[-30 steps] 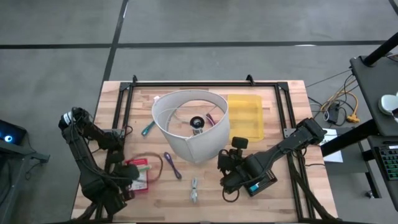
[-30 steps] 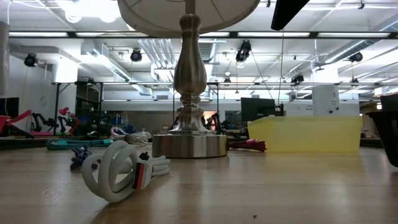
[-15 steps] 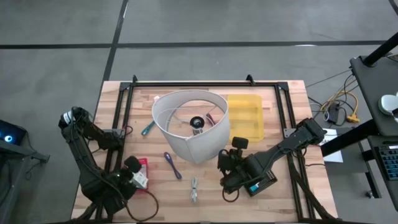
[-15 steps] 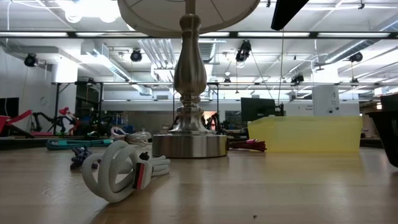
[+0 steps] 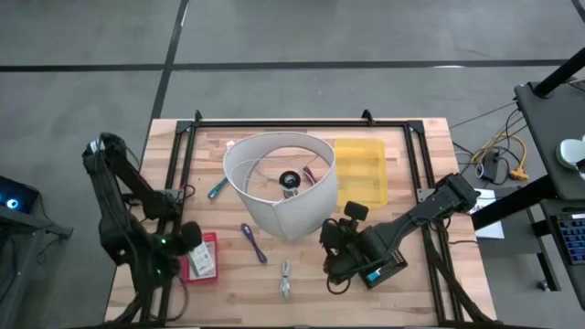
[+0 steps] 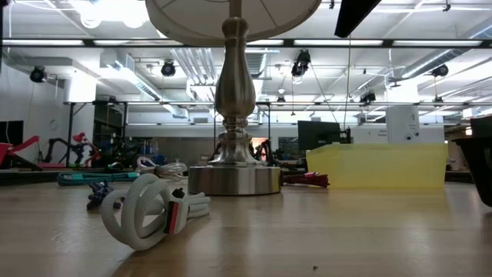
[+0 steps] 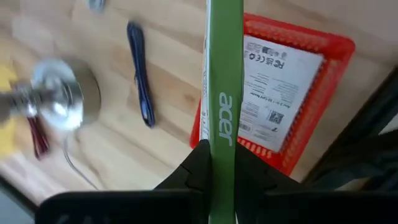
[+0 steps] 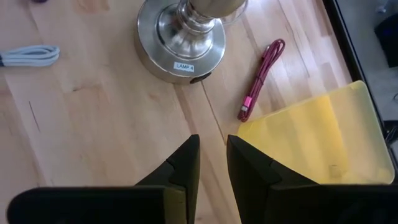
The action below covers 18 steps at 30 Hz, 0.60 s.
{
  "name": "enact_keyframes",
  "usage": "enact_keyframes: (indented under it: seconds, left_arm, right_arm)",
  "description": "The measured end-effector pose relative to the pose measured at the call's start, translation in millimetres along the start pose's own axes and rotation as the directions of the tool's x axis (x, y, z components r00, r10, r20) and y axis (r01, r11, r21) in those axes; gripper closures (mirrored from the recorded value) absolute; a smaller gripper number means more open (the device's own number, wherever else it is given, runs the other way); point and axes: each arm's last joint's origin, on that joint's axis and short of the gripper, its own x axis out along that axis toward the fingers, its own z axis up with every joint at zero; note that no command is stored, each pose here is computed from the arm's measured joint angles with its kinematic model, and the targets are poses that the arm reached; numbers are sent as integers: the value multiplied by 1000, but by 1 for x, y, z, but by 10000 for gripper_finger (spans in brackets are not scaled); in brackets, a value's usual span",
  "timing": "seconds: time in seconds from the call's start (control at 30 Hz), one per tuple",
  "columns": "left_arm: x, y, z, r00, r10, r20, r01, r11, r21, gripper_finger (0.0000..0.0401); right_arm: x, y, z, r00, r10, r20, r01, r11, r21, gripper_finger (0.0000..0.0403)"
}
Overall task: Pick and place items into bin
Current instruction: Put the card reader box into the red bin
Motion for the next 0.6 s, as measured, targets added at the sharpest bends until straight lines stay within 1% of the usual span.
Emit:
enact_keyframes:
  seconds: [0.1, 0.2, 0.3, 0.6]
  left_arm:
    - [6, -4, -14, 1000, -21, 8, 20, 997, 73, 382]
    - [15, -9, -20, 999, -43, 32, 38, 989, 146, 382]
    - [22, -11, -24, 997, -43, 62, 30, 980, 196, 382]
    - [34, -16, -25, 990, -59, 126, 35, 981, 189, 377]
  right_arm:
    - [0, 0, 0, 1000, 0, 0, 0, 1000, 21, 335]
    - [0, 0, 0, 1000, 1, 0, -1, 999, 48, 335]
    - [0, 0, 0, 1000, 1, 0, -1, 997, 77, 335]
    - [0, 0, 0, 1000, 3, 2, -3, 996, 92, 335]
